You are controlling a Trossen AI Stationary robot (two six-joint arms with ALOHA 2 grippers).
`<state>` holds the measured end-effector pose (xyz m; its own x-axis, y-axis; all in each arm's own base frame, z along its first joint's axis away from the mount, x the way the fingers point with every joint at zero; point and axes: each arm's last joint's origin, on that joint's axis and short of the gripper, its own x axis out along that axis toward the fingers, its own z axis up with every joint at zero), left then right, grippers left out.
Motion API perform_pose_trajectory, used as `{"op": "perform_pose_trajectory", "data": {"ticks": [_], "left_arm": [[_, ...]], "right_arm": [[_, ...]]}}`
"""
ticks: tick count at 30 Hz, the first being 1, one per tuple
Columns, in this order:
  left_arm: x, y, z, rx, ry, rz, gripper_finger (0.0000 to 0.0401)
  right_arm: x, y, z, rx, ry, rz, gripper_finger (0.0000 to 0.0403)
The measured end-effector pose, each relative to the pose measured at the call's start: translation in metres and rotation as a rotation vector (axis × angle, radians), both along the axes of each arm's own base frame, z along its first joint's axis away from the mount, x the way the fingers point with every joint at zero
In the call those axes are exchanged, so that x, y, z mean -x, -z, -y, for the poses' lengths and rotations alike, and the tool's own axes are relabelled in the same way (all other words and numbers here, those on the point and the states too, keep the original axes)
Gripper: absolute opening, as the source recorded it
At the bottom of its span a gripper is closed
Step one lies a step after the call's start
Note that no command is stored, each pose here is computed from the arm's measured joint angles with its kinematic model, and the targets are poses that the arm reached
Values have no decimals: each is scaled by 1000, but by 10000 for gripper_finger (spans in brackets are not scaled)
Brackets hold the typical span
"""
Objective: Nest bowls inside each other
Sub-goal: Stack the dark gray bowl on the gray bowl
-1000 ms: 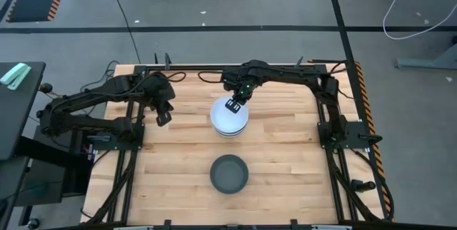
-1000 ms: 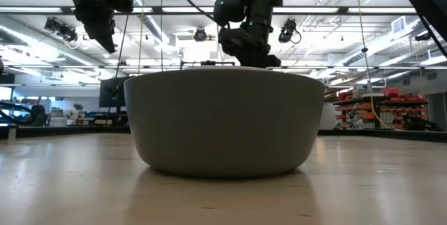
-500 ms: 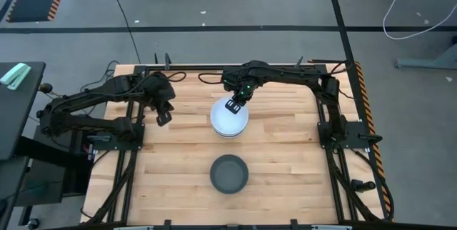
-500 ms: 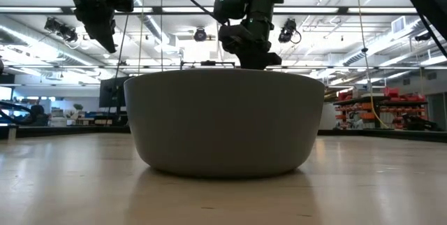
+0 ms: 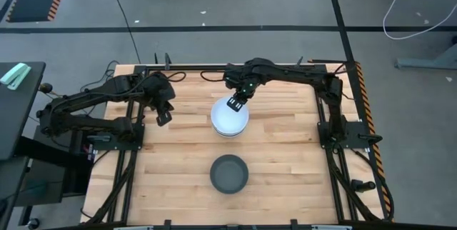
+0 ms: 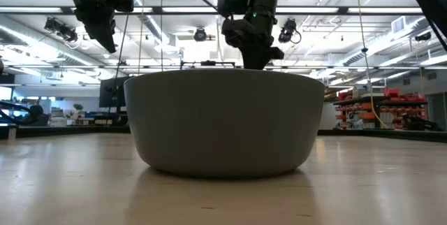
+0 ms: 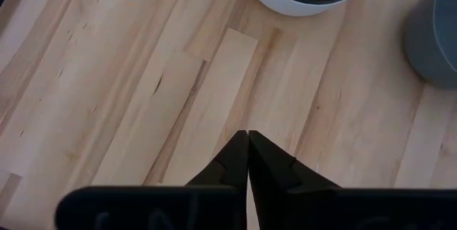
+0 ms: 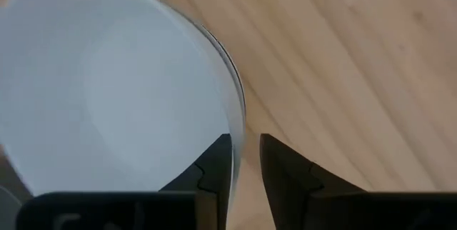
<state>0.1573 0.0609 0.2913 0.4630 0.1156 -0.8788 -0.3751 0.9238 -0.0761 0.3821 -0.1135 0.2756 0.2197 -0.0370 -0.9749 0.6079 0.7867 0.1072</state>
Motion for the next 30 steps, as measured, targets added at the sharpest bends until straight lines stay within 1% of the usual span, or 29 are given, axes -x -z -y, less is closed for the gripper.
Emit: {"op": "perform_pose_trajectory", "data": {"ticks": [4,8,11,18,19,27,30], "left_arm": [[0,0,0,0,0,0,13],[0,0,0,0,1,0,20],[0,0,0,0,0,0,24],[-2,-1,-1,2,-17,22,13],[-2,-1,-1,3,-23,27,12],[-3,-1,1,37,-72,39,27],[-5,-1,7,45,-53,39,31]], "right_arm": [[7,-17,-3,23,5,43,83],[10,-31,-16,45,-21,95,82],[8,-37,-25,59,-45,130,72],[-2,-27,-42,69,-148,109,10],[-3,-26,-45,71,-169,107,7],[-5,-26,-76,62,-246,90,19],[-6,-25,-91,58,-285,82,19]]}}
